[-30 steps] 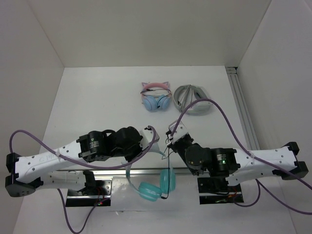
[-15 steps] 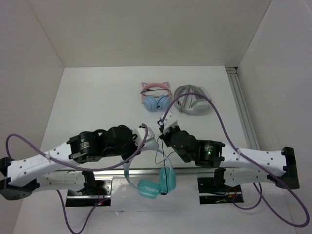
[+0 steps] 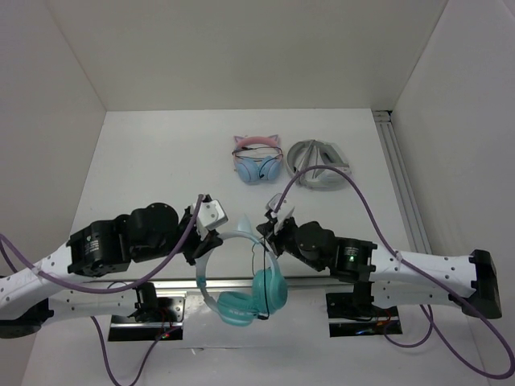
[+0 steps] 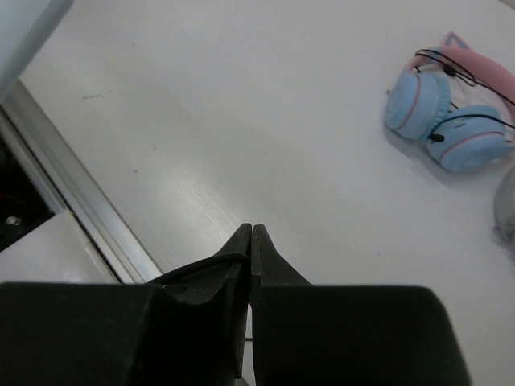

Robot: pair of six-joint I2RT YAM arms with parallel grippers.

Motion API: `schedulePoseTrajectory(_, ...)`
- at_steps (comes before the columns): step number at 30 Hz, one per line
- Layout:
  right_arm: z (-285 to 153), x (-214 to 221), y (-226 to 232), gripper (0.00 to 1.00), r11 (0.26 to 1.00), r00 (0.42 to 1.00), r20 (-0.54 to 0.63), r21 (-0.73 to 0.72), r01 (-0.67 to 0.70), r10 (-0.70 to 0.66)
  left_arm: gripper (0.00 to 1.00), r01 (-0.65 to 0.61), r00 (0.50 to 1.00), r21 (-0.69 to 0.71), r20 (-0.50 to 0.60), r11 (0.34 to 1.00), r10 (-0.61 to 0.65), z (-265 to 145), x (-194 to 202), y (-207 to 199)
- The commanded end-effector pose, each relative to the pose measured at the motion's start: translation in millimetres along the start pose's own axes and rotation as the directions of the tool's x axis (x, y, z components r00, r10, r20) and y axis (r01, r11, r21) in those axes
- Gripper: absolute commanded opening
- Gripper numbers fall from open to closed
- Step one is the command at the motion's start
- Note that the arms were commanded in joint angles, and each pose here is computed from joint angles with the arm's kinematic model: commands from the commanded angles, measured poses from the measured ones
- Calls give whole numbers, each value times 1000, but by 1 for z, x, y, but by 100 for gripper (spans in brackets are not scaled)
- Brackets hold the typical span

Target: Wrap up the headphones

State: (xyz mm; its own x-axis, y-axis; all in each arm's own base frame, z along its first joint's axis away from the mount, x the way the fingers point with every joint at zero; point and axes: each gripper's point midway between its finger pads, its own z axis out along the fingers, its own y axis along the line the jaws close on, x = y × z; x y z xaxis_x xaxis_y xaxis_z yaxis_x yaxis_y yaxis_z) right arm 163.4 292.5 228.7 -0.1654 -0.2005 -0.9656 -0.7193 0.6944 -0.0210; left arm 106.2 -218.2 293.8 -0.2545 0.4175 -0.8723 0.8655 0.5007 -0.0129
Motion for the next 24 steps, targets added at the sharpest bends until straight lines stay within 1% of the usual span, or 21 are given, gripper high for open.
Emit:
schedulePoseTrajectory(1, -2, -23, 22, 12, 987, 988, 143, -157, -27, 50, 0, 25, 969, 115, 241, 993, -52, -25, -64, -20)
schedulePoseTrajectory(2, 0, -15, 25, 19, 984, 988, 147, -174, -27, 53, 0, 39, 964, 110, 256, 993, -66, -25, -68, -19)
schedulePoseTrajectory(3, 2, -15, 28, 36, 983, 984, 157, -179, -50, 79, 0, 40, 964, 109, 256, 993, -67, -25, -68, -19)
schedulePoseTrajectory(4, 4, -14, 35, 37, 974, 979, 163, -212, -84, 120, 0, 54, 960, 106, 269, 993, -81, -26, -72, -19)
schedulePoseTrajectory(5, 9, -21, 41, 37, 967, 967, 208, -237, -93, 144, 0, 54, 957, 107, 277, 993, -82, -28, -75, -19)
schedulePoseTrajectory(8, 22, -3, 47, 39, 959, 958, 213, -248, -137, 192, 0, 89, 939, 116, 322, 989, -122, -32, -88, -19)
schedulePoseTrajectory(9, 24, -9, 45, 40, 957, 943, 256, -250, -149, 214, 0, 89, 935, 118, 333, 989, -124, -33, -91, -19)
schedulePoseTrajectory(10, 25, -11, 50, 40, 948, 937, 264, -278, -155, 230, 0, 106, 922, 130, 358, 986, -147, -37, -97, -20)
schedulePoseTrajectory(15, 46, -1, 65, 42, 921, 929, 242, -343, -186, 278, 0, 204, 860, 124, 451, 971, -239, -55, -115, -10)
schedulePoseTrajectory(16, 50, -2, 63, 42, 918, 923, 244, -341, -204, 296, 0, 229, 848, 105, 468, 968, -251, -58, -114, -4)
schedulePoseTrajectory(18, 52, -5, 71, 43, 898, 911, 251, -381, -219, 329, 0, 264, 823, 92, 497, 960, -274, -63, -118, 2)
schedulePoseTrajectory(20, 52, 4, 75, 43, 882, 906, 235, -407, -237, 352, 0, 303, 801, 62, 525, 951, -289, -68, -120, 12)
schedulePoseTrajectory(22, 52, 3, 80, 44, 862, 894, 245, -446, -240, 376, 0, 338, 788, 49, 532, 940, -311, -68, -121, 16)
schedulePoseTrajectory(23, 52, 3, 83, 44, 857, 892, 247, -459, -235, 377, 0, 358, 769, 50, 551, 932, -325, -73, -123, 20)
schedulePoseTrajectory(24, 55, 5, 82, 44, 852, 891, 242, -464, -242, 385, 0, 400, 751, 21, 565, 916, -341, -74, -123, 28)
